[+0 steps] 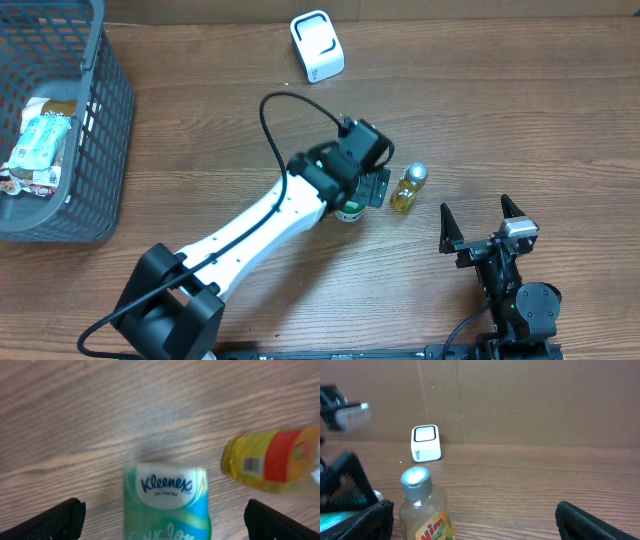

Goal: Scan the item barcode
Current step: 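Lift the Kleenex pack out and carry it beside the Wim bottle, then lower the Kleenex pack onto the table left of the bottle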

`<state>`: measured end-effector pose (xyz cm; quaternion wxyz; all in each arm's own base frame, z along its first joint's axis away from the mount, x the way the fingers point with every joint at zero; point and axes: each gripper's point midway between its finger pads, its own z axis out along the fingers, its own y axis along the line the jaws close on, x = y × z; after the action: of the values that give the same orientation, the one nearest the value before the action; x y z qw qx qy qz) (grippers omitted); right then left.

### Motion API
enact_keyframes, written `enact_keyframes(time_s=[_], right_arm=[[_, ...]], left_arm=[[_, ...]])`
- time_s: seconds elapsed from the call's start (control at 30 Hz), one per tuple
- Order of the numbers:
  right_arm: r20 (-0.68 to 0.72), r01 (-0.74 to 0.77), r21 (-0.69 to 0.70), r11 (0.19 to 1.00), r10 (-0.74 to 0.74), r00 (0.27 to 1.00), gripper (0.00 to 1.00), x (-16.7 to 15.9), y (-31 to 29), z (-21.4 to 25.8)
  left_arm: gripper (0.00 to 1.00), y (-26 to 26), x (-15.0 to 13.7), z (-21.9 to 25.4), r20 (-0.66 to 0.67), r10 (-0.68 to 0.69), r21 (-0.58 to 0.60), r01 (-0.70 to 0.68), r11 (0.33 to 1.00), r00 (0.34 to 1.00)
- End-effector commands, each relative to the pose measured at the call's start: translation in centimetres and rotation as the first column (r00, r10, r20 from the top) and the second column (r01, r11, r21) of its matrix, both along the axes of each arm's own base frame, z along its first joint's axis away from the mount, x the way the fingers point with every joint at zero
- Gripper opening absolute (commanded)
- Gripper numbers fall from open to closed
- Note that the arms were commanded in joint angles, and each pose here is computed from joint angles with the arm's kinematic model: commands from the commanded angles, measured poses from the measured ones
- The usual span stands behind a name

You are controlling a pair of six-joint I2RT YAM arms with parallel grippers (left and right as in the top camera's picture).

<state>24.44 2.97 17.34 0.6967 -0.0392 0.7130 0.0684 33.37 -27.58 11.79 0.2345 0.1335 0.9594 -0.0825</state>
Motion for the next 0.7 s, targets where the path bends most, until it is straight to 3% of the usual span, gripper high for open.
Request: enact_keyframes(time_s=[0.0,0.13,0.23,0.37,0.67], right_arm=[[0.002,0.013,-0.004,1.0,-0.013,1.0,1.0,0.0,-0.2,-0.3],[0.002,0.013,-0.004,1.0,-0.013,1.0,1.0,0.0,-0.2,-0.2],[0.002,0.013,-0.004,1.0,-0.013,1.0,1.0,0.0,-0.2,-0.3],[0.002,0.013,-0.004,1.0,-0.013,1.0,1.0,0.0,-0.2,-0.2],[0.002,0.013,-0.004,1.0,-0.013,1.0,1.0,0.0,-0.2,-0.2]], left_arm=[[1.0,-0.9,0.4,3.5,-0.003,-0.073,-0.105,0.072,0.992,0.997],[1.0,-1.0,0.0,4.7,-0.089,-0.194,-0.248,0.167,0.954,0.977],[0.99,0.1,-0.2,4.8,-0.162,-0.206,-0.331,0.143,0.933,0.965],[0.88,2.4,-0.2,3.5,-0.22,-0.162,-0.303,0.09,0.949,0.962],[0.75,2.7,-1.5,0.3,-0.265,-0.166,-0.291,0.085,0.953,0.95]])
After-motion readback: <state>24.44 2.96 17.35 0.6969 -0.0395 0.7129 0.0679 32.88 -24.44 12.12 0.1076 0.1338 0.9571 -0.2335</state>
